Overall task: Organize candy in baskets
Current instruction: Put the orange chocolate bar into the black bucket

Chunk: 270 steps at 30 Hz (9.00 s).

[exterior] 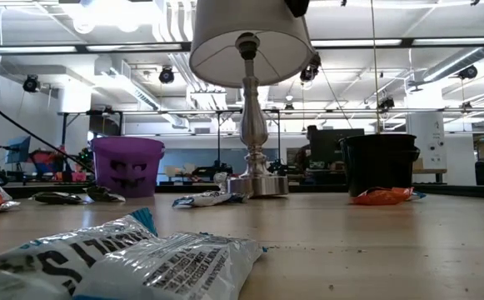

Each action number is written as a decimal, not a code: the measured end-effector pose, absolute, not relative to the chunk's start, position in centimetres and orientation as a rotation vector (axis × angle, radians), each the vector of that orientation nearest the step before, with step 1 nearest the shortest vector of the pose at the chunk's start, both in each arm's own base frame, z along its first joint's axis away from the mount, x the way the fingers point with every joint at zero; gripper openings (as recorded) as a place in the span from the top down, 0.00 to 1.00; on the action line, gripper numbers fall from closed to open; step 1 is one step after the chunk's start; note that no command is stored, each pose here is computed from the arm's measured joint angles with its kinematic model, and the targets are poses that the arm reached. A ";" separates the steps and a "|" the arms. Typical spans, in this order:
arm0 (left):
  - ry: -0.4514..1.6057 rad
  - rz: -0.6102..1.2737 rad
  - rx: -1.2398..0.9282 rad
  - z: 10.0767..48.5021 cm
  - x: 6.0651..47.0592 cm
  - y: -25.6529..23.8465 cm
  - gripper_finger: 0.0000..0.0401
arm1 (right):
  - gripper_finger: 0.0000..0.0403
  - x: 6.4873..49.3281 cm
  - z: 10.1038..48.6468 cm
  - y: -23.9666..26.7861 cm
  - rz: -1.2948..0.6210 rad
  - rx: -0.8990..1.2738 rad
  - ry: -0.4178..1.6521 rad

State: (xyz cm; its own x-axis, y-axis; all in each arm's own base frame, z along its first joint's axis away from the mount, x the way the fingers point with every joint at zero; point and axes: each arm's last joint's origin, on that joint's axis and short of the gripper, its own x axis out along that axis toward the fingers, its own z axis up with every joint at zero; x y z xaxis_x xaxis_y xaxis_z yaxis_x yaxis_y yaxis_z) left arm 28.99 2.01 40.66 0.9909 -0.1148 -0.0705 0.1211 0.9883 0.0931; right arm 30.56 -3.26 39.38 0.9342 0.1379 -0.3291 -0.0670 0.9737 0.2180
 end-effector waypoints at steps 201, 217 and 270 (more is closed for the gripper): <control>0.815 -0.083 -0.156 35.0 24.9 0.6 0.64 | 0.97 18.9 37.0 -13.1 -0.817 0.488 1.310; 0.930 0.009 -0.152 34.2 24.2 0.9 0.64 | 0.96 19.2 36.6 -13.6 -0.797 0.458 1.337; 1.547 0.097 -0.193 24.4 19.4 -1.8 0.48 | 0.61 19.1 36.7 -13.9 -0.875 0.332 1.355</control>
